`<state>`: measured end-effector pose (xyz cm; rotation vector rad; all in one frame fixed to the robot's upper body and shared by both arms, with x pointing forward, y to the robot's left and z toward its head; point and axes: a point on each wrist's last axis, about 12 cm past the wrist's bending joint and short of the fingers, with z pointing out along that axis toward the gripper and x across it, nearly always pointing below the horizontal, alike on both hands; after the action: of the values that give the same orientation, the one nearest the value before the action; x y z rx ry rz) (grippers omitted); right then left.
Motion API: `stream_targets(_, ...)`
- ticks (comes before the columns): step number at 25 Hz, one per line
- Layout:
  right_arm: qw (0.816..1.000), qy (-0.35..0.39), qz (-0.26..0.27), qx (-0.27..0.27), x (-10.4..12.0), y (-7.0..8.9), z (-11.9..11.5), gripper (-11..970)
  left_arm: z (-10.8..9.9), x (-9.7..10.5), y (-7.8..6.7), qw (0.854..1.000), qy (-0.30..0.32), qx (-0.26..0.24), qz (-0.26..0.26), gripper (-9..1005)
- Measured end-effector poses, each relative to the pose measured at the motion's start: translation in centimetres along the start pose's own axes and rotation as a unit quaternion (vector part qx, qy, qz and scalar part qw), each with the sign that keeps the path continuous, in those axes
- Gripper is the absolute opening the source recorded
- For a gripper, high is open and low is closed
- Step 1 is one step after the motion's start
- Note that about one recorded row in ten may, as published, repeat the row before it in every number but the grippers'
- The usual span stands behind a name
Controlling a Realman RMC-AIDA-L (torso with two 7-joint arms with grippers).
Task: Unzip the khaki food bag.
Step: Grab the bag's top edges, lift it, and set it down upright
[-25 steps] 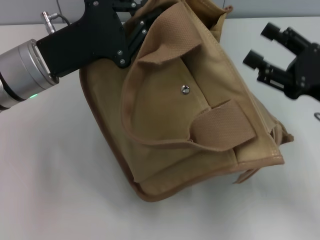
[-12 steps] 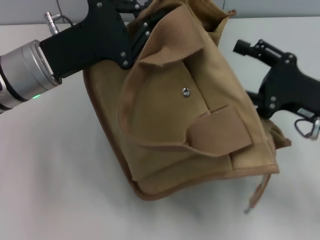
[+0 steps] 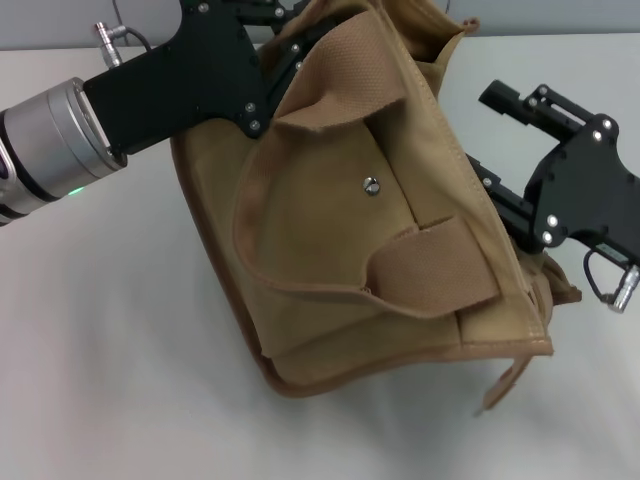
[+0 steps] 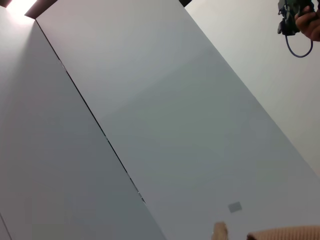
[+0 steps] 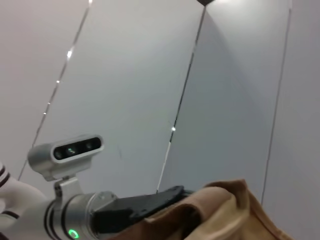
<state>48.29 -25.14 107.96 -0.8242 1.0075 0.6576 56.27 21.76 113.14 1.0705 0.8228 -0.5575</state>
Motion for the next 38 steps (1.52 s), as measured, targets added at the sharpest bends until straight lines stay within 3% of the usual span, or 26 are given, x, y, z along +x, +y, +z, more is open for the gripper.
stream_targets(5, 1.000, -0.001, -0.015, -0.006, 0.2, 0.1, 0.4, 563, 0.3, 0.0, 0.0, 1.000, -0.002, 0.004, 0.001, 85)
stream_targets(12, 1.000, 0.029, -0.010, -0.006, 1.1, -0.9, 1.8, 544, 0.4, 0.0, 0.0, 1.000, -0.003, 0.007, 0.000, 85)
stream_targets(27, 0.997, 0.069, -0.004, -0.041, 2.2, -1.0, 3.7, 531, 0.5, 0.0, -0.1, 1.000, -0.004, 0.008, -0.001, 85)
stream_targets(38, 0.996, 0.078, 0.004, -0.047, 2.3, -1.4, 4.8, 248, 0.8, -0.1, 0.0, 1.000, -0.006, 0.010, 0.000, 86)
